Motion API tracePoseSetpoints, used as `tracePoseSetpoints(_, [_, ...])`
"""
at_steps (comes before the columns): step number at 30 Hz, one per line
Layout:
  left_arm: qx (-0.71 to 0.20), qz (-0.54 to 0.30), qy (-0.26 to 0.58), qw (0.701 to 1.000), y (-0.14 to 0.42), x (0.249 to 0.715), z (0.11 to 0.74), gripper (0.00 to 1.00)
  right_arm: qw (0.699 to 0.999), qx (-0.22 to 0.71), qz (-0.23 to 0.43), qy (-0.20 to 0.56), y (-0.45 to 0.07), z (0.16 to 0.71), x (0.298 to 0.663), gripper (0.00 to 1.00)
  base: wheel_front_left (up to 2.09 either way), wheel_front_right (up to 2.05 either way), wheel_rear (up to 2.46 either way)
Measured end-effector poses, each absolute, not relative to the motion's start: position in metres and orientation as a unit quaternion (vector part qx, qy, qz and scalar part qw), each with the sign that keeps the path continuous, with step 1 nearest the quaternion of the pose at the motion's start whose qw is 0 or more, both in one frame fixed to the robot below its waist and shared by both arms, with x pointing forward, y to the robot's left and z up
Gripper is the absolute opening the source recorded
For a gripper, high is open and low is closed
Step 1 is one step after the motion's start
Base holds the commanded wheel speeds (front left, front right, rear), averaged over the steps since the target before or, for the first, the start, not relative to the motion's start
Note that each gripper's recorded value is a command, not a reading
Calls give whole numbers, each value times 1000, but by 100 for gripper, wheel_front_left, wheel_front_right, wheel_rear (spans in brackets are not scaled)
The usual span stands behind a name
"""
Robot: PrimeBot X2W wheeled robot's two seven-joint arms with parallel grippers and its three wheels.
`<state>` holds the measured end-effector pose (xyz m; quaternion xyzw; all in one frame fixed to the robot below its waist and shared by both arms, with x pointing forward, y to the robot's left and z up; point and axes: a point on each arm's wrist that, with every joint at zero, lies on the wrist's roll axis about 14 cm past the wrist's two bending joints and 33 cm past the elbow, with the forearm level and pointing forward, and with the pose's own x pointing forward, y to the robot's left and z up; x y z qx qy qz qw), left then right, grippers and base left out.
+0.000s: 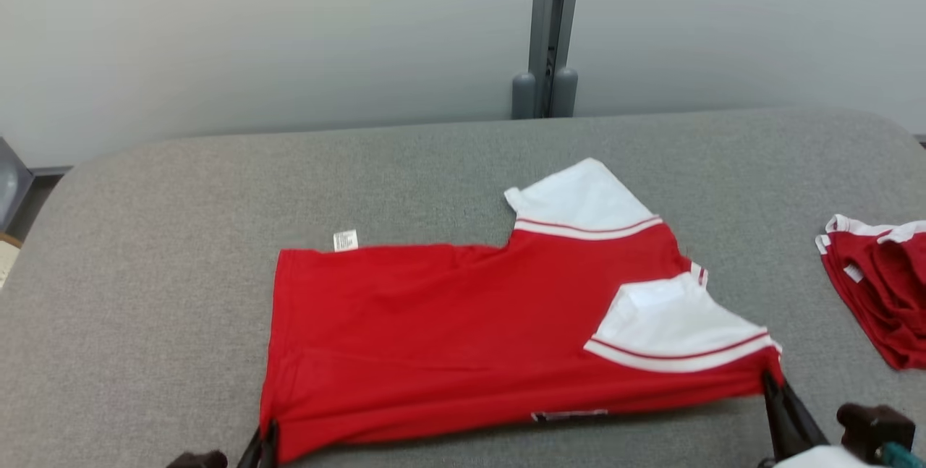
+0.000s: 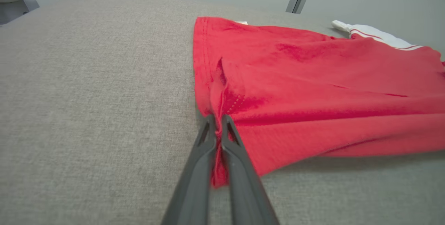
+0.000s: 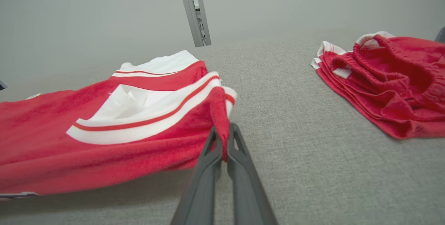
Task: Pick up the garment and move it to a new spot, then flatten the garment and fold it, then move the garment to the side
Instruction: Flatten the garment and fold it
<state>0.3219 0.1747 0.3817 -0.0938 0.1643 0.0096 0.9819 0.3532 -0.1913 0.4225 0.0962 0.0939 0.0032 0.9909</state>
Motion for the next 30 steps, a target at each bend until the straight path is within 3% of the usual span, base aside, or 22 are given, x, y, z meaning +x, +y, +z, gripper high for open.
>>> tracePoseSetpoints(6, [-92, 20, 192, 977, 178, 294, 365, 0, 987, 100, 8, 124, -185, 404, 327, 0, 0, 0, 0])
tracePoseSetpoints(13, [-89, 17, 211, 973, 174, 289, 356, 0, 984, 96, 12, 152, -182, 388, 322, 0, 0, 0, 0])
tracePoseSetpoints(14, [-88, 18, 212, 973, 174, 289, 355, 13, 983, 96, 12, 157, -181, 385, 322, 31, 0, 0, 0])
tracePoseSetpoints(15, [-87, 16, 213, 973, 174, 290, 355, 13, 983, 96, 13, 159, -181, 384, 322, 31, 0, 0, 0])
tracePoseSetpoints(16, [-86, 14, 214, 973, 172, 291, 355, 42, 982, 96, 13, 160, -180, 383, 323, 49, 0, 0, 0])
tracePoseSetpoints(17, [-85, 13, 214, 973, 171, 292, 355, 92, 982, 96, 13, 159, -180, 384, 325, 91, 0, 0, 0])
tracePoseSetpoints(18, [-84, 13, 214, 973, 171, 293, 355, 100, 983, 95, 13, 157, -180, 385, 327, 100, 0, 0, 0])
tracePoseSetpoints(30, [-43, 1, 163, 986, 172, 343, 384, 100, 994, 72, 15, 86, -187, 428, 377, 100, 0, 0, 0])
